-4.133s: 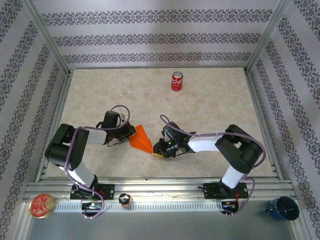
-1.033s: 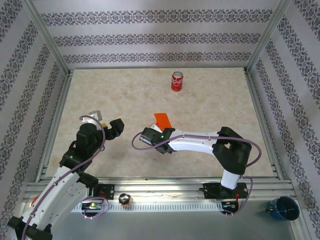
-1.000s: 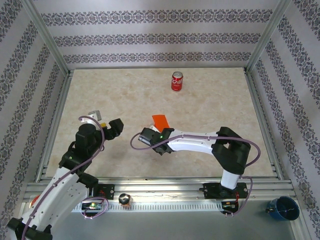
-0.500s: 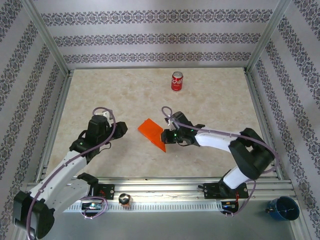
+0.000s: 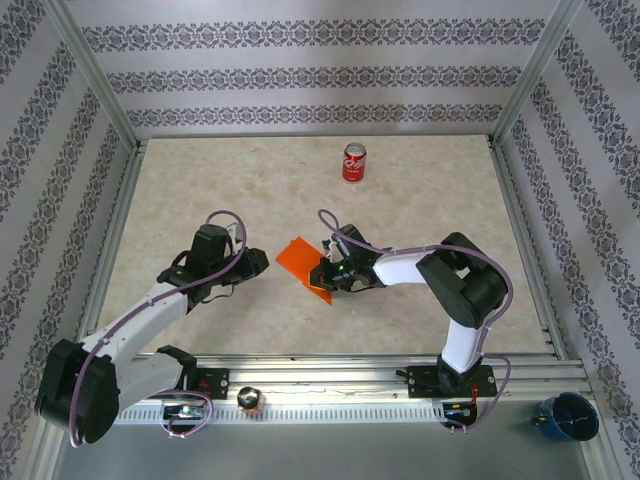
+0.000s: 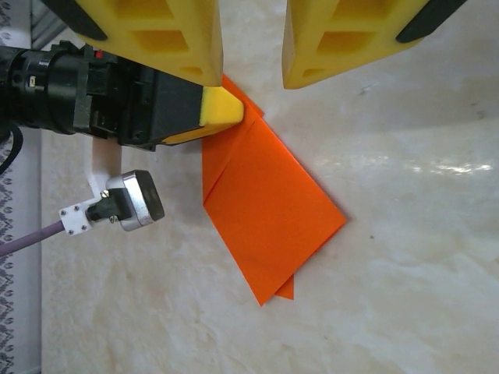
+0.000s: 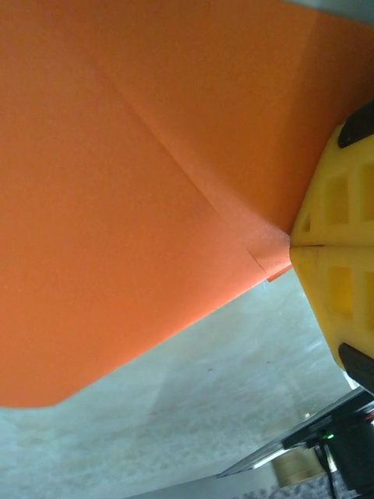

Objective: Fold a paper plane with a square sheet of paper (pick it up from the middle)
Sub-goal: Fold the wing for the fifth time at the center of the table.

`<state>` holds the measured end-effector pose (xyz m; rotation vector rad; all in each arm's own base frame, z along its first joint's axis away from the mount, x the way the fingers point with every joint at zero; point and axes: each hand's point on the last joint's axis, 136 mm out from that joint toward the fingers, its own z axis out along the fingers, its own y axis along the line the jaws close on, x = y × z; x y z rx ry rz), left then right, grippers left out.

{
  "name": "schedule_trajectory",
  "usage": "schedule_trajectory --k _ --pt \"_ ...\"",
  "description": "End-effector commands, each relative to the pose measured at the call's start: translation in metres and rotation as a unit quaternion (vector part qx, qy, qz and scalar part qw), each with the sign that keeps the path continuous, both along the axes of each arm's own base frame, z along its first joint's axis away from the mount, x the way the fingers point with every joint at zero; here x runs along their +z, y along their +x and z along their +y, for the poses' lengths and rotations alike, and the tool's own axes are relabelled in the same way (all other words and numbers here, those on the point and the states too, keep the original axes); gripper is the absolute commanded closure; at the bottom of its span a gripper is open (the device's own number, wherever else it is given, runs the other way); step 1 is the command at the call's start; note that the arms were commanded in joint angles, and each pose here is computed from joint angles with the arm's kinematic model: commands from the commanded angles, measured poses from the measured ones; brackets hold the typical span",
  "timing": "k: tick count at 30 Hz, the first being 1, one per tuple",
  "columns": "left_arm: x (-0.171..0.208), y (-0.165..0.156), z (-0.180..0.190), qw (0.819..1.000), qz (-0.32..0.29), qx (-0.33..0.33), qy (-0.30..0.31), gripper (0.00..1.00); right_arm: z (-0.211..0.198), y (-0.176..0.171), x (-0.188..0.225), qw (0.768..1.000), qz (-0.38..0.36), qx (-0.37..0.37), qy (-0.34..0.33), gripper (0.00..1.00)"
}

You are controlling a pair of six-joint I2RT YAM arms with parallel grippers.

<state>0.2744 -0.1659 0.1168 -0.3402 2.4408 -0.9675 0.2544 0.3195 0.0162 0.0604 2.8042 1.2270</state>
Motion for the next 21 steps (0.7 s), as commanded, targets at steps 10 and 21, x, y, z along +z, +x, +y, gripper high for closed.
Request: schedule_trajectory --k 10,21 --pt "-0.014 0.039 -0.067 0.997 0.029 -0.048 -0.055 0.87 -0.016 -0.011 -0.029 0.978 0.046 -0.199 -0.043 1.0" --pt "-0.062 0.058 -0.091 0.995 0.08 -0.029 -0.057 1.0 -0.009 -0.012 -0.023 0.967 0.052 -0.25 -0.007 1.0"
